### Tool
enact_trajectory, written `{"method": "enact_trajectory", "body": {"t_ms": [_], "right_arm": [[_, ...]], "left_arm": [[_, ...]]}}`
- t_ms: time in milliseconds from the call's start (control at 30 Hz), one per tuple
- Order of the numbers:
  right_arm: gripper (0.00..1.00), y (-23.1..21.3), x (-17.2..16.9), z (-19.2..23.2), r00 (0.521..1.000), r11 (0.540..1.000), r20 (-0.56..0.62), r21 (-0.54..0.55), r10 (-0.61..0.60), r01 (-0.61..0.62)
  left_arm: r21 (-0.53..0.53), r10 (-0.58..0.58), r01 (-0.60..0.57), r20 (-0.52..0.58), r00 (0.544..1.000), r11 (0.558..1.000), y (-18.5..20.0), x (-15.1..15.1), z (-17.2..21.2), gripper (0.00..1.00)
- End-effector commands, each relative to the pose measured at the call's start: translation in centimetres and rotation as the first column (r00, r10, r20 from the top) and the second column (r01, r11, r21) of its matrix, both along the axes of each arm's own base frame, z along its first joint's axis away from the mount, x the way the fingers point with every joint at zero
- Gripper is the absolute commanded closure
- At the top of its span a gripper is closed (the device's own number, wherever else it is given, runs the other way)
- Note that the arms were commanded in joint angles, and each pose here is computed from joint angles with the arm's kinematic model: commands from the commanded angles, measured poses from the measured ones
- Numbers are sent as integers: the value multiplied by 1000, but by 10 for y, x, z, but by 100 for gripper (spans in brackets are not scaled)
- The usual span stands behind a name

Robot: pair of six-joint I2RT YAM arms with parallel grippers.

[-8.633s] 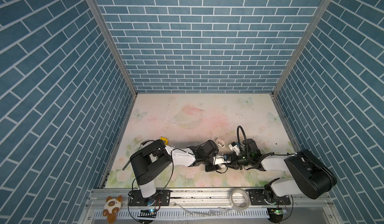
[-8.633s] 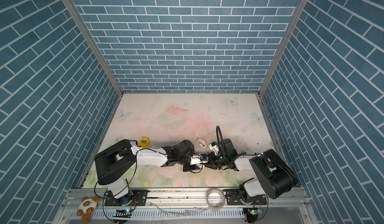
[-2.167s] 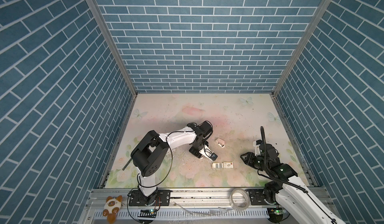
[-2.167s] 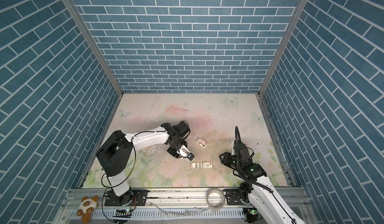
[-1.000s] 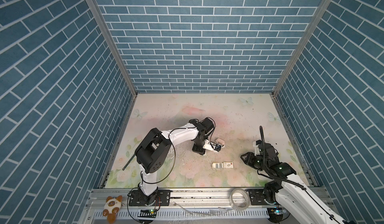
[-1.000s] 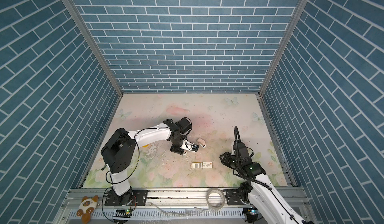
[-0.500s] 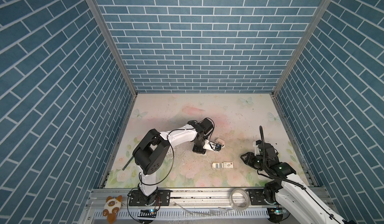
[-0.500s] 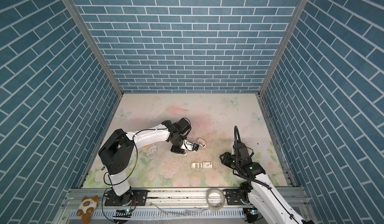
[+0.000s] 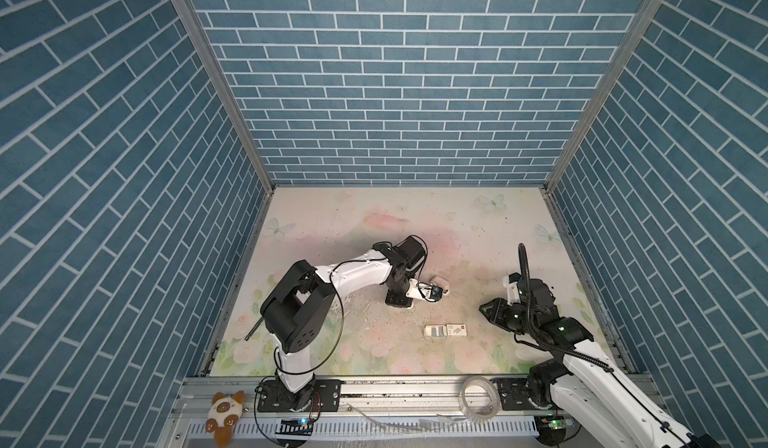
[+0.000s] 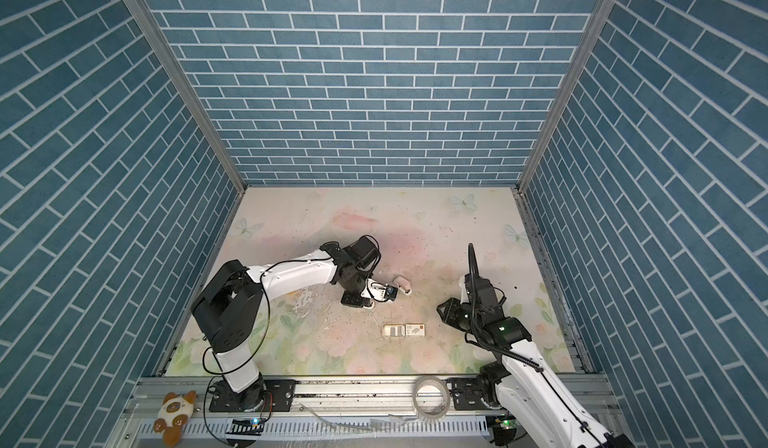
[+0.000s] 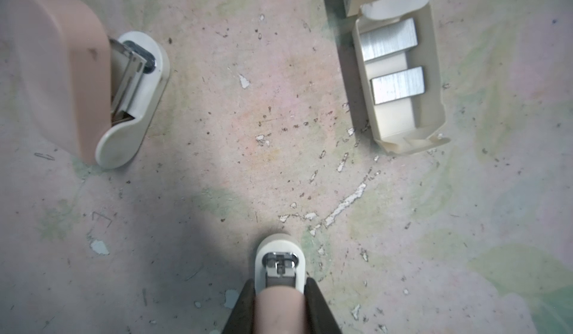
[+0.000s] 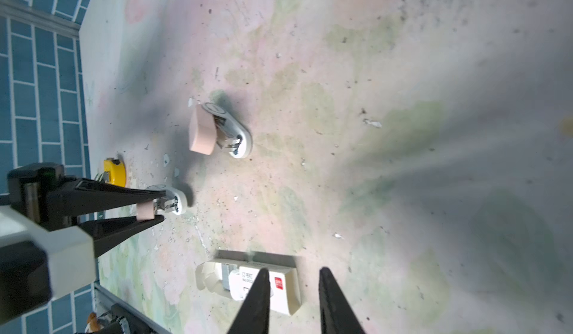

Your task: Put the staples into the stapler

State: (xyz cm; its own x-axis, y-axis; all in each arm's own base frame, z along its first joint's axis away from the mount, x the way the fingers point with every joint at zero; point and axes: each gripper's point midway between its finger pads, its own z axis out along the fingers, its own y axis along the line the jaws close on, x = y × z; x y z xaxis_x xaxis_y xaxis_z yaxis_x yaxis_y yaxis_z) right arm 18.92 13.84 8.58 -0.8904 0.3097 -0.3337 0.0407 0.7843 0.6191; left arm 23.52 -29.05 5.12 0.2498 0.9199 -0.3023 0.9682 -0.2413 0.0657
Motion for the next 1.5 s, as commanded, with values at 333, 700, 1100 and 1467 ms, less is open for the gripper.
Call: {"method": "enact_trajectory", "body": {"t_ms": [333, 700, 1100, 1467], "right_arm": [[72, 91, 28, 56, 964, 924, 90, 275, 250, -266], [71, 132, 36, 59, 944, 897, 101, 294, 314, -330], [75, 146, 36, 45, 939, 900, 68, 267, 338, -343], [79, 146, 33, 31, 942, 910, 42, 244, 334, -334]], "left_arm": [[-170, 141, -144, -33, 989, 975, -28, 9, 63, 94], [-222, 135, -146, -66, 989, 964, -39, -4, 91, 97], [-271, 146, -157, -60, 988, 950, -44, -9, 107, 98], [-319, 168, -182, -72, 983, 930, -52, -7, 122, 100]]}}
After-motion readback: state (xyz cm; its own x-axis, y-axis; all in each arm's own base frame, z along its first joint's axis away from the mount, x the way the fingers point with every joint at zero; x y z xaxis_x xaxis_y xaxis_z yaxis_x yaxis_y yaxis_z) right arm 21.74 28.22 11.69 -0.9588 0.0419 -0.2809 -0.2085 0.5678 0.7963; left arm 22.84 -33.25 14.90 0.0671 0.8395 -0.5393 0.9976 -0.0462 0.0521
